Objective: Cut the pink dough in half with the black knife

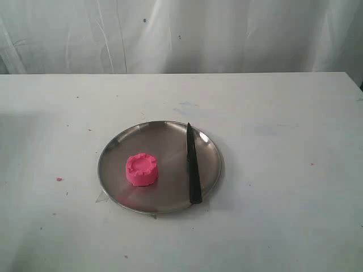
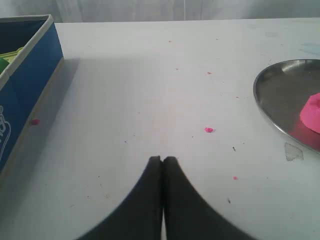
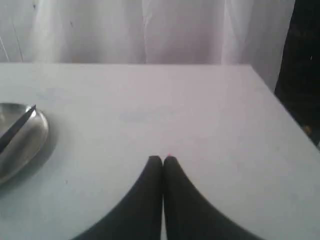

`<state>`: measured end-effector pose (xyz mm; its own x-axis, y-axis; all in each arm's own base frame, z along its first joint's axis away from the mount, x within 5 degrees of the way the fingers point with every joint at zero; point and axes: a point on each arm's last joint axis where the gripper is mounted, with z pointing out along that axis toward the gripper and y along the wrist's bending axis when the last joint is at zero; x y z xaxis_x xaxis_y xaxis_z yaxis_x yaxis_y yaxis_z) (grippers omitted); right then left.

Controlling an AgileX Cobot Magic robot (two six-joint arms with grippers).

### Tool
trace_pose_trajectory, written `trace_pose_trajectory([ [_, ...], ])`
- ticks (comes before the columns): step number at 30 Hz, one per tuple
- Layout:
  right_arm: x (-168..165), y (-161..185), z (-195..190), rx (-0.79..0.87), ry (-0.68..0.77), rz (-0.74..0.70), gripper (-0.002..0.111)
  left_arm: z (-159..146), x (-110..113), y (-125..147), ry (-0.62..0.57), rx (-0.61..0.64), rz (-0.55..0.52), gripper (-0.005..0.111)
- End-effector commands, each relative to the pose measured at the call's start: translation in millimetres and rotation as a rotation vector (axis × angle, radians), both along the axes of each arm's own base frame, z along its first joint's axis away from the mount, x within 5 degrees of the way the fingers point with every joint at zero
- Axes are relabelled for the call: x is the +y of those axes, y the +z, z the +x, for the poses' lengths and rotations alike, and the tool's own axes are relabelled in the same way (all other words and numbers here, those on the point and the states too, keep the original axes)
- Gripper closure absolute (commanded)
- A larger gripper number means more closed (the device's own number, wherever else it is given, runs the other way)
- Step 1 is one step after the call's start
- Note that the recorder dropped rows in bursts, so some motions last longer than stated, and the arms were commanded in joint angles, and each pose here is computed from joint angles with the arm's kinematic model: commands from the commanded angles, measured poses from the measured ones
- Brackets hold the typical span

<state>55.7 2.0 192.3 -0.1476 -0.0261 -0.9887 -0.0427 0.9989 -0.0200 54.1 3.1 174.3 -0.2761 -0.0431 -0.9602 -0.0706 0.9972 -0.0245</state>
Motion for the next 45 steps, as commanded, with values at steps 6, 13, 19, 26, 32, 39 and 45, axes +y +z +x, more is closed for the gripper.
trace_pose_trajectory([
  [6, -1, 28, 0, -0.285, -0.002, 0.586, 0.108, 0, 0, -1, -0.004, -0.003, -0.007, 0.107],
  [13, -2, 34, -2, -0.355, 0.005, 0.605, 0.108, 0, 0, -1, -0.004, -0.003, -0.007, 0.107],
  [19, -2, 32, -1, -0.319, 0.001, 0.732, 0.108, 0, 0, -1, -0.004, -0.003, -0.007, 0.107],
  [26, 3, 44, -4, -0.211, 0.04, 0.853, 0.108, 0, 0, -1, -0.004, -0.003, -0.007, 0.107],
  [32, 10, 99, -26, -0.215, 0.218, 0.575, 0.108, 0, 0, -1, -0.004, -0.003, -0.007, 0.107],
  [39, 24, 140, -15, 0.044, 0.338, 0.357, 0.108, 0, 0, -1, -0.004, -0.003, -0.007, 0.107],
  [45, 47, 173, 25, 0.199, 0.481, 0.117, 0.108, 0, 0, -1, -0.004, -0.003, -0.007, 0.107],
])
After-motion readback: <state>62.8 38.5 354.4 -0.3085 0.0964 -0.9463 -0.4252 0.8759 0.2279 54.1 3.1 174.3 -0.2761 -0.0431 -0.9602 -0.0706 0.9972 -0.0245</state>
